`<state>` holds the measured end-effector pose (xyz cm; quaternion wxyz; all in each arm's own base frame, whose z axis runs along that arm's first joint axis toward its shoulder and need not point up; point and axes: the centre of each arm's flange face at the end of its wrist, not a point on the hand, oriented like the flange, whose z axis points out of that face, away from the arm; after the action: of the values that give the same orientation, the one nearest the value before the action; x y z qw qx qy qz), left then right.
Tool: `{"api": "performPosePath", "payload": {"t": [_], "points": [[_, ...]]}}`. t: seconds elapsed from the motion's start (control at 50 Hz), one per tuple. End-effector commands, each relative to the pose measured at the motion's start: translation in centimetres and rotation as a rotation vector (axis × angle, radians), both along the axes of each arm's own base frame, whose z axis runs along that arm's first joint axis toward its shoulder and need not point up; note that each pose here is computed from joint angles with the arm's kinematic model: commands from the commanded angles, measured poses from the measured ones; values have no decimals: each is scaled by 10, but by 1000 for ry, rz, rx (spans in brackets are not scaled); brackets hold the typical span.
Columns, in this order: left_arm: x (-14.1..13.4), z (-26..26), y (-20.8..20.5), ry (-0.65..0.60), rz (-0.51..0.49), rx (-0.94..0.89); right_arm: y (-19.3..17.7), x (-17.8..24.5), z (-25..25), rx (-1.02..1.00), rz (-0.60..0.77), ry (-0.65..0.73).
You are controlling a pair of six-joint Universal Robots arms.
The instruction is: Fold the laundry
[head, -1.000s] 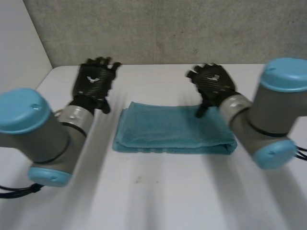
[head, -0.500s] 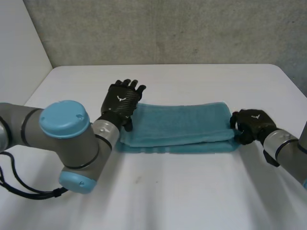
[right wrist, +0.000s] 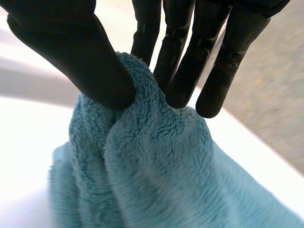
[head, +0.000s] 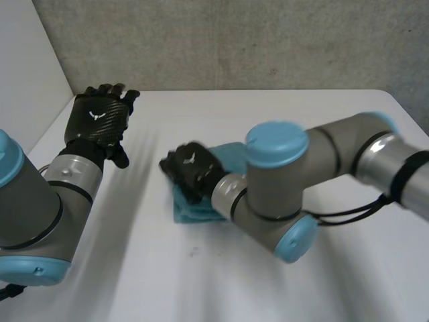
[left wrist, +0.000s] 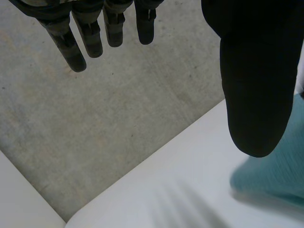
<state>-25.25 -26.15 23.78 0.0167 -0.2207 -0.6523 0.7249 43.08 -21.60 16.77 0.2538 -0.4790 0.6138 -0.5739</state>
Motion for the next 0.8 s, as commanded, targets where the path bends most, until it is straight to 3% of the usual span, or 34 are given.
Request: {"api": "performPosePath", "payload": {"t": [0.02,0.12,0.16,0.32,0.6,0.8], "points": [[-2,-1,-6,29,-7,10,-7,-5,1,-6,-81,12],[-19,-5,-18,44,-57,17,-27,-26,48,-69,-255,-60],[-38,-6,-20,72,-107,25,-42,-44,64,-66,-341,-94],[-73,-31,-17,150,-181,192,-56,-59,61,54,-360,-153],[-75,-88,-8,127,-154,462,-96,-86,-19,275,-449,-1],[-71,-95,-9,98,-139,493,-110,-93,-23,298,-454,1]]}}
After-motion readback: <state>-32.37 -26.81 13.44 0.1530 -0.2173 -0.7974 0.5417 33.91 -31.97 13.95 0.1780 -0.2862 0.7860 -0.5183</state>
